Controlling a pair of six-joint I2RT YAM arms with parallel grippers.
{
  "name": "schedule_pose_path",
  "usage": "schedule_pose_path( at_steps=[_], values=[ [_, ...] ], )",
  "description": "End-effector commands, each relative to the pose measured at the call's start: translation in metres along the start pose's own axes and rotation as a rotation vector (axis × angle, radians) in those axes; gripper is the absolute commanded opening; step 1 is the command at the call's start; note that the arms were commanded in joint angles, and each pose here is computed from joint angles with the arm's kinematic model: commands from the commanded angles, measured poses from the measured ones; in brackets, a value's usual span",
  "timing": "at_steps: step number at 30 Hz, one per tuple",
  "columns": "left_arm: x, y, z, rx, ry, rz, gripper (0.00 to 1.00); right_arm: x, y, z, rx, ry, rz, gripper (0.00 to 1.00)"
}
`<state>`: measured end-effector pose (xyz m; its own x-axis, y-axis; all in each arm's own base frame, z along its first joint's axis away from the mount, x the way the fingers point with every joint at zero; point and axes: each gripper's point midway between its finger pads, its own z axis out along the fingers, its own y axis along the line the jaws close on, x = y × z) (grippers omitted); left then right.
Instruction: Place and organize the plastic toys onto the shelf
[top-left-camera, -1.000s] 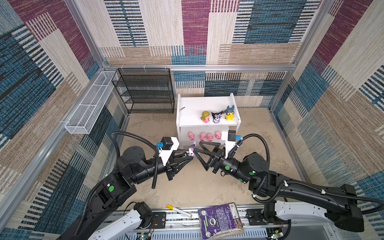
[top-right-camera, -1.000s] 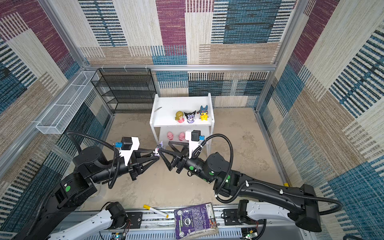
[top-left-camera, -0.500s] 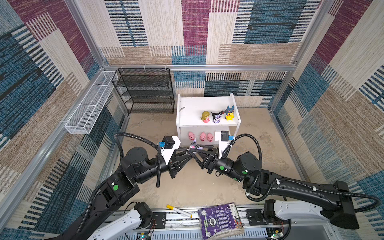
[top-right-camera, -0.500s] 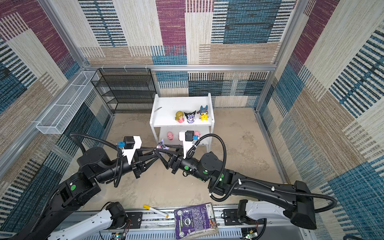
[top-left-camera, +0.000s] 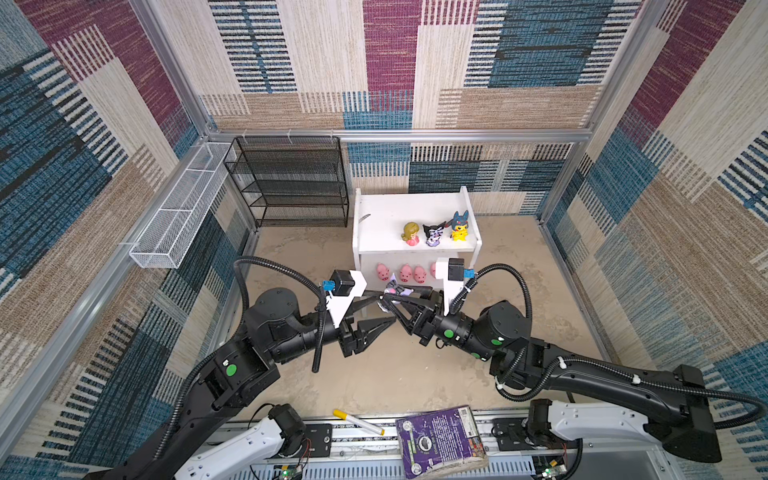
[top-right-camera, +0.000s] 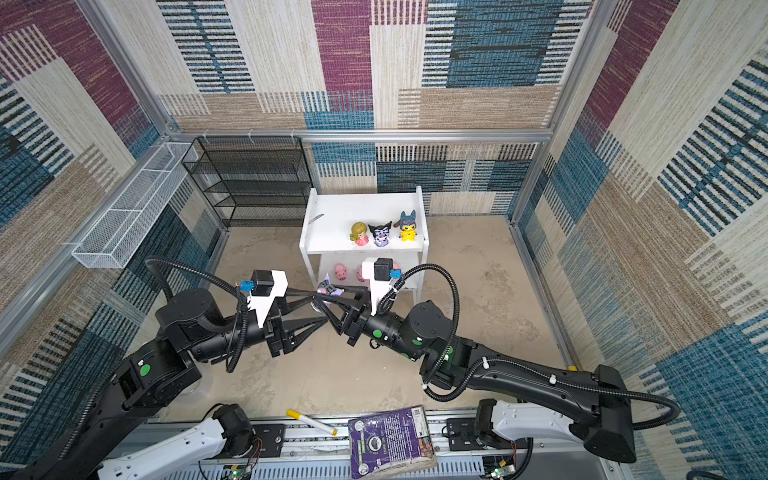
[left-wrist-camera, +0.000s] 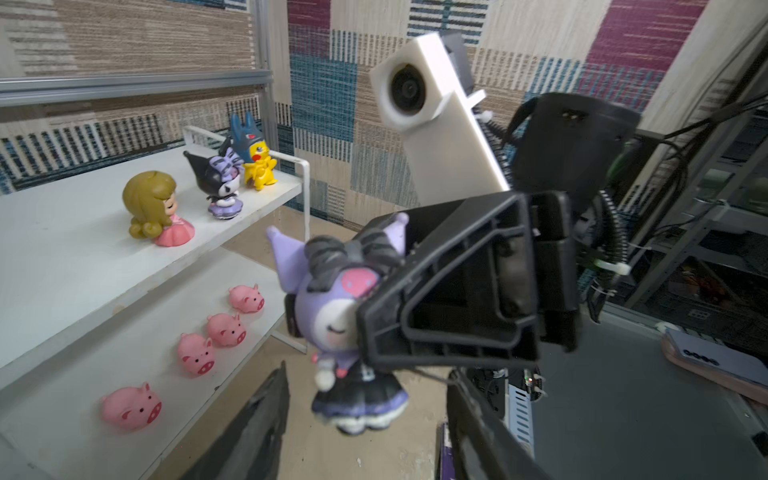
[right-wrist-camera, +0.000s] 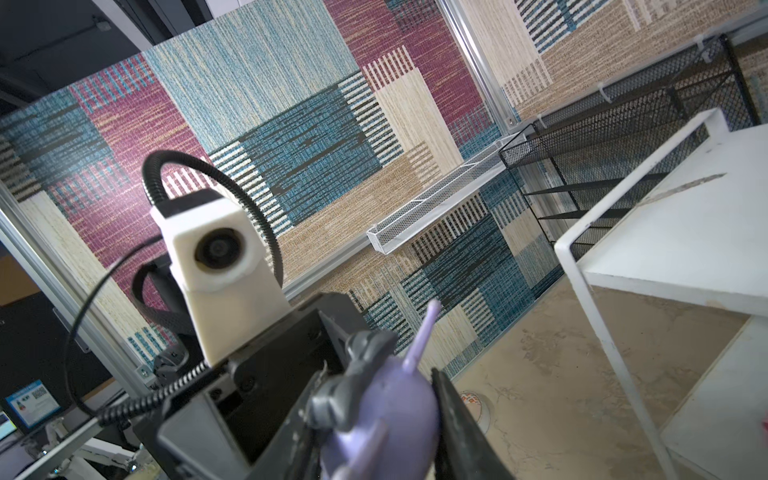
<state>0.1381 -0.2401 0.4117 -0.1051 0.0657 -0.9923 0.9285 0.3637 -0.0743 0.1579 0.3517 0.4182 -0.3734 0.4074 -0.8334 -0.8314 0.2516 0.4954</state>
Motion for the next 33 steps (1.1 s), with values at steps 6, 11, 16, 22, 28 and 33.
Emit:
schedule_pose_path(
  at_steps=[6, 11, 16, 22, 28, 33],
  values=[
    [0.008, -0.051, -0.032, 0.243, 0.188, 0.083, 0.69, 0.034, 0.031, -0.042, -0.228, 0.166, -0.274, 0.27],
    [0.004, -0.067, -0.039, 0.346, 0.232, 0.079, 0.70, 0.050, 0.062, -0.073, -0.438, 0.254, -0.332, 0.28],
    [-0.002, -0.081, -0.034, 0.460, 0.235, 0.049, 0.66, 0.066, 0.077, -0.083, -0.559, 0.344, -0.336, 0.23],
    [-0.001, -0.084, -0.026, 0.512, 0.253, 0.014, 0.60, 0.074, 0.083, -0.084, -0.615, 0.380, -0.343, 0.22],
    [0.009, -0.085, -0.021, 0.547, 0.303, -0.025, 0.60, 0.072, 0.087, -0.086, -0.643, 0.376, -0.351, 0.21],
    [0.014, -0.083, -0.017, 0.552, 0.336, -0.040, 0.53, 0.072, 0.088, -0.085, -0.649, 0.374, -0.353, 0.21]
  ],
)
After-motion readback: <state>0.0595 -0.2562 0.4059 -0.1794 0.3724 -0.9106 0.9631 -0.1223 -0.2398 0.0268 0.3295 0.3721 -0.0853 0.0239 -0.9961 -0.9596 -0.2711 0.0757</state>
